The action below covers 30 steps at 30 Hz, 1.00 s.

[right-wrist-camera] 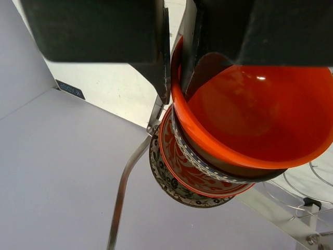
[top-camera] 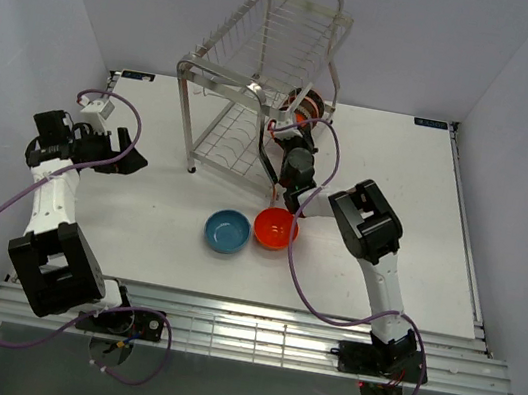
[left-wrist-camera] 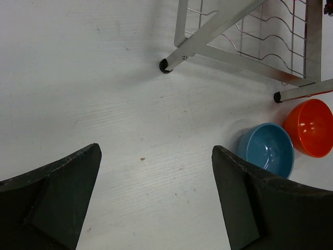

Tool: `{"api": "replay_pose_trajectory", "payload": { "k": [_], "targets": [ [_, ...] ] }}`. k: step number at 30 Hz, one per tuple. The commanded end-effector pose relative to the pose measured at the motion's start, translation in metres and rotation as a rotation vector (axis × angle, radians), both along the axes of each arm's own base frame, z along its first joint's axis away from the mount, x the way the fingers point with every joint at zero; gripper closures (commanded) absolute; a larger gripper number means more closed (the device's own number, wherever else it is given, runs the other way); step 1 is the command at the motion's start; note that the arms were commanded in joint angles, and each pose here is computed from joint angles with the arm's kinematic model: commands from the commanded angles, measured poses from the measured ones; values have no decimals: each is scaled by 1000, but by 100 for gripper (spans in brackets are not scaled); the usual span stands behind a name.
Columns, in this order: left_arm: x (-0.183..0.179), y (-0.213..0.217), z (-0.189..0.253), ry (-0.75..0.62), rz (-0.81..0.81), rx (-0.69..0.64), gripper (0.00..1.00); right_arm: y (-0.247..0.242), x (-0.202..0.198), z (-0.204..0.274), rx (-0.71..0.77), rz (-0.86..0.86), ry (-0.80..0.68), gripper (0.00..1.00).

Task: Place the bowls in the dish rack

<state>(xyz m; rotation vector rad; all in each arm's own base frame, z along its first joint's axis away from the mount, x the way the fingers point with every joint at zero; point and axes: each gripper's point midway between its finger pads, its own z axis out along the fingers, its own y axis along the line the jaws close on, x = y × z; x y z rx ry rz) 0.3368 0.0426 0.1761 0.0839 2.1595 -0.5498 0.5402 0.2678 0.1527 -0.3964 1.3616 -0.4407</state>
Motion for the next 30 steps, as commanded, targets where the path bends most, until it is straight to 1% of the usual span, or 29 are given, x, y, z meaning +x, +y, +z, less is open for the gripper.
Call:
{"api": "replay_pose_trajectory", "payload": {
  "k": [1, 6, 10, 12, 13, 15, 23, 30],
  "targets": [
    [2, 3, 5, -29, -5, 17, 2, -2, -4, 21, 23, -25, -89, 92],
    [3, 4, 6, -34, -4, 22, 2, -5, -10, 14, 0, -22, -81, 91],
    [3, 4, 6, -32, -4, 20, 2, 0, -15, 10, 3, 16, -53, 82],
    [3, 3, 6, -31, -4, 18, 2, 3, -17, 8, 29, 42, -26, 79],
    [3, 3, 7, -32, -3, 17, 2, 4, -18, 3, 22, 51, -4, 77],
    [3, 3, 7, -32, -3, 17, 2, 6, -19, 4, 37, 61, 2, 74],
    [2, 4, 6, -30, -2, 20, 2, 8, -27, 0, 51, 101, 45, 55],
    [2, 2, 11, -39, -2, 13, 2, 7, -33, 14, 92, 119, 70, 47]
  ]
}}
